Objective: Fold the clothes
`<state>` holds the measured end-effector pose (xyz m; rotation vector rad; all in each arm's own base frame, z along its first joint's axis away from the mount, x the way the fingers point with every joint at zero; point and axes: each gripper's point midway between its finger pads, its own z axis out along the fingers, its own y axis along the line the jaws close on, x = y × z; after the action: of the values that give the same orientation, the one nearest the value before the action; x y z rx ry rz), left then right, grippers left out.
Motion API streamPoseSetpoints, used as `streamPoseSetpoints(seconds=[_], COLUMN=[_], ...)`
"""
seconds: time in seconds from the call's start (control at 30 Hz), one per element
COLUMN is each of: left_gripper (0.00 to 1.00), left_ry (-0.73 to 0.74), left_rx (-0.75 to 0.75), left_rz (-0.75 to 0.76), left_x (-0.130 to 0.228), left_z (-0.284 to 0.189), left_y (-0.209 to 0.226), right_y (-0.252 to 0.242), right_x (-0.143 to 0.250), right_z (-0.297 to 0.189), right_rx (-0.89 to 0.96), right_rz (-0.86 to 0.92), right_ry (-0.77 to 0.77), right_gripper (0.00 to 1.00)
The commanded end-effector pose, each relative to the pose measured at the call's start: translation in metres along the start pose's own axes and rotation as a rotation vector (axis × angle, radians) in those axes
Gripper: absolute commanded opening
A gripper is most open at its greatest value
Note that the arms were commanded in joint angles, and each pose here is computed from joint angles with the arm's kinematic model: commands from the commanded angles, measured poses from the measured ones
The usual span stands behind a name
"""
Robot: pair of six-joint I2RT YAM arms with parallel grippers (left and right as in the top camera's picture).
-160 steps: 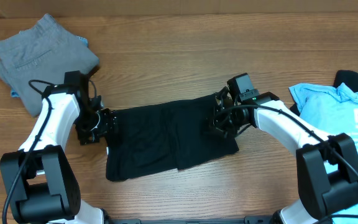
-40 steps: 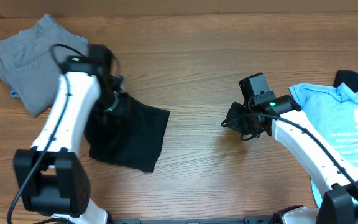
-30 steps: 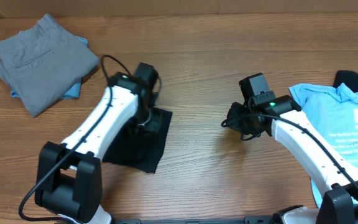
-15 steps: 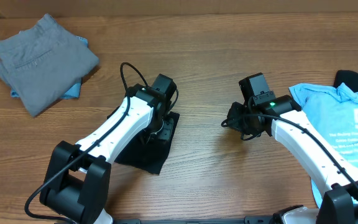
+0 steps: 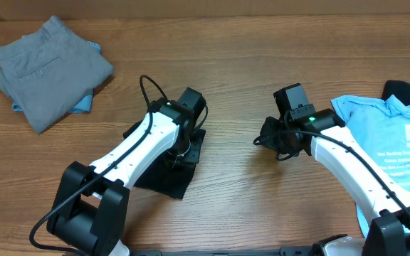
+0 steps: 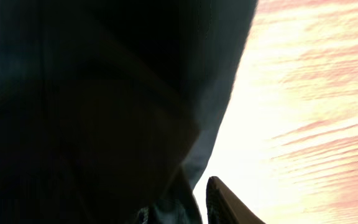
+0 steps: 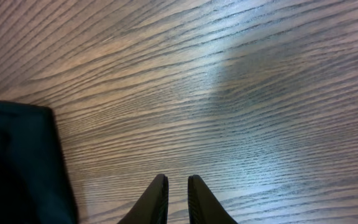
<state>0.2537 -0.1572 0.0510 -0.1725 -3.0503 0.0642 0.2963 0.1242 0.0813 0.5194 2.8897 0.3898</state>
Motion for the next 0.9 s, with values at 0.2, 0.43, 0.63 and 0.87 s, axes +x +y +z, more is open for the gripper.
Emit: streamPoseSetpoints(seconds=[0.2, 0.43, 0.63, 0.87], left_gripper=[0.32, 0.38, 0.37, 0.50], left_ry=[-0.045, -0.049, -0.053, -0.140], left_rx=[0.036, 0.019, -0.070, -0.261], left_rz=[0.019, 0.091, 0.068, -0.002], left_x=[-0.011, -0.003, -0.008, -0.028], left_z=[-0.019, -0.018, -0.040, -0.117], left_y=[-0.017, -0.033, -0.010, 0.042], right_y=[0.002, 0.002, 0.003, 0.038], right_x=[-0.005, -0.005, -0.005, -0.003], right_z=[-0.008, -0.008, -0.008, -0.012], right_rx=[-0.013, -0.013, -0.015, -0.195], right_rz=[-0.021, -0.021, -0.036, -0.149], right_ry=[-0.034, -0.033, -0.035, -0.010], right_gripper=[0.15, 0.15, 0.16, 0.18])
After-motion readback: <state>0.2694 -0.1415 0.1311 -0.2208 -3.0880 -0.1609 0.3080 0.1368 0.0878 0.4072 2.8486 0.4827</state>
